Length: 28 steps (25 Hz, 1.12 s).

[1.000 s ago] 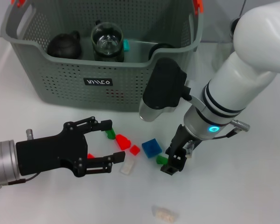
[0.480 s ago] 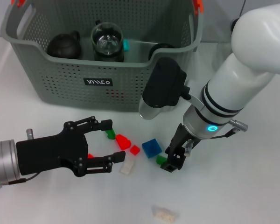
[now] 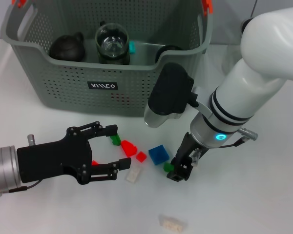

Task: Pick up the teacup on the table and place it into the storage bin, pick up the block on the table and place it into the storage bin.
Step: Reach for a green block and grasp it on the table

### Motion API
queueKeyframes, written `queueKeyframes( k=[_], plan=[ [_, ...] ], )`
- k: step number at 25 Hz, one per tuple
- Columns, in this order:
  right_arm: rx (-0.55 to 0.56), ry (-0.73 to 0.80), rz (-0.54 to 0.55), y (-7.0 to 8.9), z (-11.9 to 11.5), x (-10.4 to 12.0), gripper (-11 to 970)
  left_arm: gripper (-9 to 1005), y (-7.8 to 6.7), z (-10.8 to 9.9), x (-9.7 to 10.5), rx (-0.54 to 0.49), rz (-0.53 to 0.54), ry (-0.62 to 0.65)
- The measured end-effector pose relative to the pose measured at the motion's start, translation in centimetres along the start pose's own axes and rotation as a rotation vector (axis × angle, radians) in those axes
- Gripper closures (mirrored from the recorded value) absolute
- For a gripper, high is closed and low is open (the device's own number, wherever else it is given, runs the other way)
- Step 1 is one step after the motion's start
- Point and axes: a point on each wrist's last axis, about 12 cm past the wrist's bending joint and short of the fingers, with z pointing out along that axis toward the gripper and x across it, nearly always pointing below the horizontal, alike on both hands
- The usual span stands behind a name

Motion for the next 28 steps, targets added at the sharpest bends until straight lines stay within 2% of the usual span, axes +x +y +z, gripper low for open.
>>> queueKeyframes(
  k=[4,12,28],
  plan=[
    [-0.004,-0.003,0.001,0.1,0.0,0.0,571,152,0.0,0.0,0.0,-0.004,-0.001,0.002],
    [0.007,-0.013,0.01,-0.1,0.1,-0.1,867,152,0.0,0.0,0.1,-0.007,-0.002,0.006],
    [0.002,-0.027,0.002,-0.1,-1.0,-0.1,865,152,-0.2,-0.2,0.3,-0.004,-0.009,0.0]
  ],
)
